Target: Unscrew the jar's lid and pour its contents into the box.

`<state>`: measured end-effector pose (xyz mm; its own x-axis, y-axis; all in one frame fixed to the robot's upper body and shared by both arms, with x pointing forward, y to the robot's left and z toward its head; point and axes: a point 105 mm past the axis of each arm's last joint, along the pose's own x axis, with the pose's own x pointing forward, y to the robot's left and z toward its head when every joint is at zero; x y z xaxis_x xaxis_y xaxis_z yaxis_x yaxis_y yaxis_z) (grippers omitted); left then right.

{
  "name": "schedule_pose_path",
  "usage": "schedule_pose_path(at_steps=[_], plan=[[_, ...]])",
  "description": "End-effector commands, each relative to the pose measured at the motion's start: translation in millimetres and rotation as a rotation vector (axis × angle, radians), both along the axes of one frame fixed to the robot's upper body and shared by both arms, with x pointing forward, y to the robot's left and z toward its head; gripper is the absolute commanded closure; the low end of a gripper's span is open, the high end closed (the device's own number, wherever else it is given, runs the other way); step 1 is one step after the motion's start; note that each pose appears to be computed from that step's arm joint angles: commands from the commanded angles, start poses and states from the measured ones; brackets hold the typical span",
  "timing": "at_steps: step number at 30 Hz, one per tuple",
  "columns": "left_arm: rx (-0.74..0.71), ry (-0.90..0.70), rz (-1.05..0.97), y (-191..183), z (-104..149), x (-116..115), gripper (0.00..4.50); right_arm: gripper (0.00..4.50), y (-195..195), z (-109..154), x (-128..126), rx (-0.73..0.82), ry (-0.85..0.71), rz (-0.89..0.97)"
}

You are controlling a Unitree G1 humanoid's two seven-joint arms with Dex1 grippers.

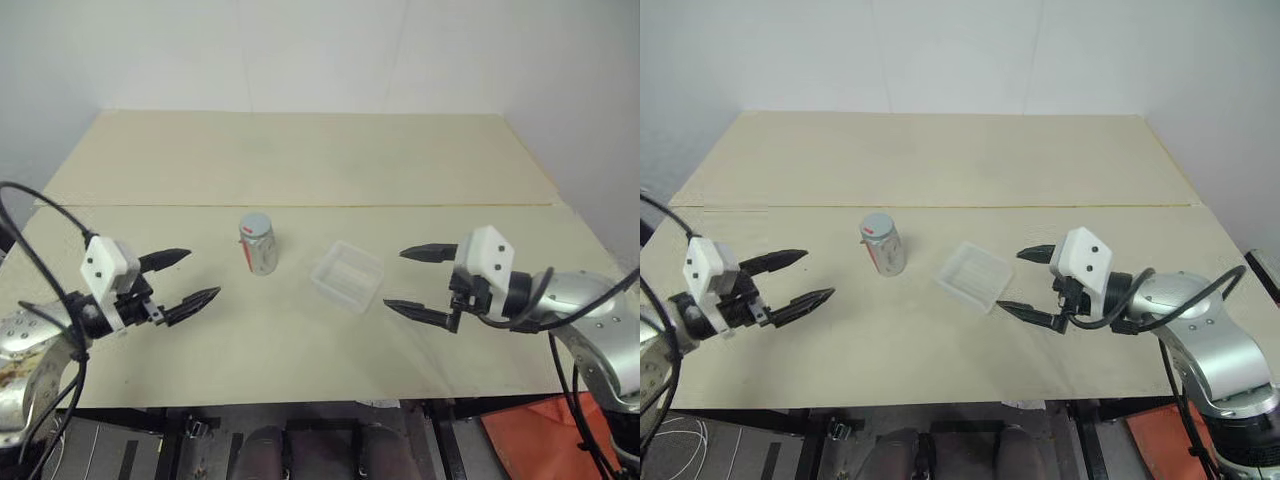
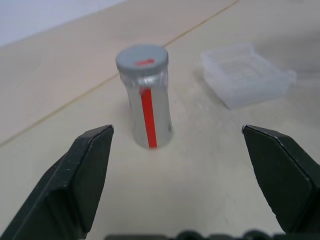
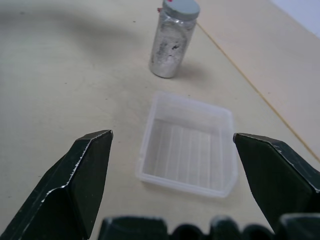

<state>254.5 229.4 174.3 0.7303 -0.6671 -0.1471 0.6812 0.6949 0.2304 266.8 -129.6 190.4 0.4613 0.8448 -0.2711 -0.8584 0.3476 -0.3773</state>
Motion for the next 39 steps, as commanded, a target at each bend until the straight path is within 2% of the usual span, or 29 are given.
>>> schedule_pose_path(at_steps=[1, 4, 12, 18, 25, 33, 39], plan=[[-0.023, -0.074, 0.017, -6.2, 20.9, -5.4, 0.02, 0.00, 4.0, 7.6, -0.7, -0.002, -0.008, 0.054], [-0.048, -0.086, 0.042, -6.6, 21.4, -3.2, 0.02, 0.00, 4.1, 3.1, 4.4, -0.028, -0.011, 0.058], [-0.071, -0.104, 0.028, -23.8, 16.2, 4.3, 0.02, 0.00, 0.8, 14.3, 5.4, -0.001, -0.040, 0.081], [-0.081, -0.111, 0.008, -41.2, 2.1, 27.9, 0.02, 0.00, -4.7, 19.8, 0.2, 0.004, -0.055, 0.097], [-0.102, -0.161, 0.040, -50.0, -4.0, 66.8, 0.02, 0.00, -5.7, 28.3, -1.2, 0.001, -0.067, 0.089], [-0.129, -0.182, 0.090, -55.0, -12.7, 94.3, 0.02, 0.00, -6.4, 31.0, -5.3, -0.013, -0.080, 0.062], [-0.182, -0.195, 0.091, -66.1, -18.6, 106.4, 0.02, 0.00, -6.7, 34.2, -9.8, -0.021, -0.086, 0.056]])
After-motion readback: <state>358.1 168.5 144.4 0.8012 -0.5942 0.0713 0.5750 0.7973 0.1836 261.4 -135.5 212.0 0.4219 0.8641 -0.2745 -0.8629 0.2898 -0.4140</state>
